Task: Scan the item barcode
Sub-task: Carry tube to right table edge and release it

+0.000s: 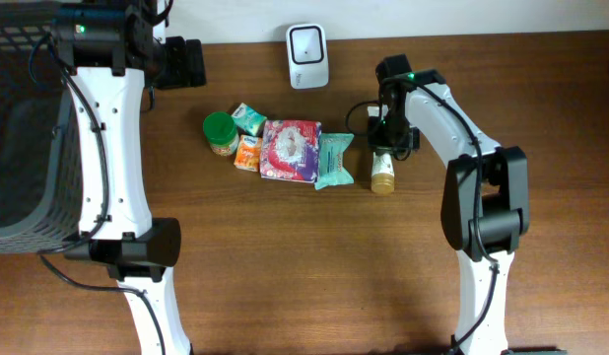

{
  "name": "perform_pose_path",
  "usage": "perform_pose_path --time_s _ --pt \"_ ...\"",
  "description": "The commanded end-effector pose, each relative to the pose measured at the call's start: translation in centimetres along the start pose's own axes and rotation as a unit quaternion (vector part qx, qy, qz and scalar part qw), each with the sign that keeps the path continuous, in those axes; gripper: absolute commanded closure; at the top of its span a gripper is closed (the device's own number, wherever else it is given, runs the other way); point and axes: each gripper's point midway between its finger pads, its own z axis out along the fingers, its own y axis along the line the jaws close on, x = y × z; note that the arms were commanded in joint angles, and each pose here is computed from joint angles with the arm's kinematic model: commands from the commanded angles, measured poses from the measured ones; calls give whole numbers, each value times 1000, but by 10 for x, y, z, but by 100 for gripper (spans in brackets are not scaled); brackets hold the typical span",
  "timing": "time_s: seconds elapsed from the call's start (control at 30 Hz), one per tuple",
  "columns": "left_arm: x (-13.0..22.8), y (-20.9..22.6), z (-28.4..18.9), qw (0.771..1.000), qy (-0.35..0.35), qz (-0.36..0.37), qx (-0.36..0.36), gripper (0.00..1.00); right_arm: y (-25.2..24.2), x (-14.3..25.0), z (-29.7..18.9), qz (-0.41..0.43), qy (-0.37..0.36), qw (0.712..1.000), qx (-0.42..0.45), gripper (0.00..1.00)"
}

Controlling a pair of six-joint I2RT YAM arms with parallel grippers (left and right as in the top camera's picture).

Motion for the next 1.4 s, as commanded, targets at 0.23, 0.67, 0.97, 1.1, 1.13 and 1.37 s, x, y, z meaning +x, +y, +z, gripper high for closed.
perform_pose_path --time_s 0.23,0.67,0.97,1.1,1.13,1.37 --pt "-3 3 -8 1000 -12 0 -3 1 54 -96 -102 -45 -197 978 -60 96" --pt "-3 3 -8 1000 -12 0 -3 1 182 -184 -150 -124 -454 857 -210 96" --pt "-3 6 -8 1000 -12 -3 -5 1 150 -193 -190 -104 -475 850 -202 96" --pt "-3 6 -8 1000 -11 -3 -5 1 50 -194 -267 -43 -495 853 -161 96" --pt "-3 6 -8 1000 -11 -3 -5 1 10 -192 -275 -13 -489 862 -134 96" --pt "-3 6 -8 1000 -12 -3 -5 1 -243 -115 -211 21 -297 952 71 96"
